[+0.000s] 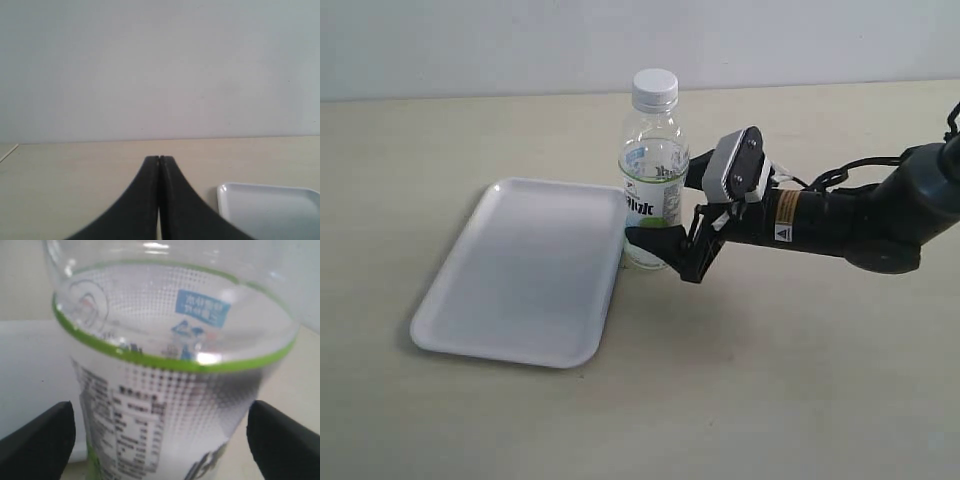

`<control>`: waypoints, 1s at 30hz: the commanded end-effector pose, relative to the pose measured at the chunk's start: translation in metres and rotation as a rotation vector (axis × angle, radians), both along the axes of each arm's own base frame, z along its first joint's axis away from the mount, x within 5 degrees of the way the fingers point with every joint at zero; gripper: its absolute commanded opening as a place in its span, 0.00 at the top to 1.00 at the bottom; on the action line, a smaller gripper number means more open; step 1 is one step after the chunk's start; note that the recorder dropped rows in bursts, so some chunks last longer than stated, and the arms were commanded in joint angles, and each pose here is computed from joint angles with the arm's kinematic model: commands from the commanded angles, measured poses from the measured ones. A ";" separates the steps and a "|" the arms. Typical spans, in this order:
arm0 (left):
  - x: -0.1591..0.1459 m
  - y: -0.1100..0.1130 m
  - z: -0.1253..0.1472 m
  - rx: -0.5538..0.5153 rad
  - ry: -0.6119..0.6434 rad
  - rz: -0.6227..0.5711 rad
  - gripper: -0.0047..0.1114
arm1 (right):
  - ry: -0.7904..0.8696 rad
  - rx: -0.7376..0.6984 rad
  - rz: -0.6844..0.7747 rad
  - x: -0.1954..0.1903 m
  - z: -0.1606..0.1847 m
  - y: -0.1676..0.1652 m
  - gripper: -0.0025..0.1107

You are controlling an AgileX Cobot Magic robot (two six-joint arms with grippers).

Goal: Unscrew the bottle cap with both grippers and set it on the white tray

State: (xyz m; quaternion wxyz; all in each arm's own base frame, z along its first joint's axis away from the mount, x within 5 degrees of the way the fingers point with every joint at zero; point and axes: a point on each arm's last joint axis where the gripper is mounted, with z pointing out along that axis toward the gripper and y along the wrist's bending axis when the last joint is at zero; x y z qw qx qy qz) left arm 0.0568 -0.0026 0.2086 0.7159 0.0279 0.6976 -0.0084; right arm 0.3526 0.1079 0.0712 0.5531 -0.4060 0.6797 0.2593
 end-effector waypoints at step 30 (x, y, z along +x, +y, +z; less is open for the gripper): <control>0.000 0.000 -0.001 0.005 -0.005 0.003 0.96 | 0.005 0.094 0.030 -0.003 -0.010 0.004 0.56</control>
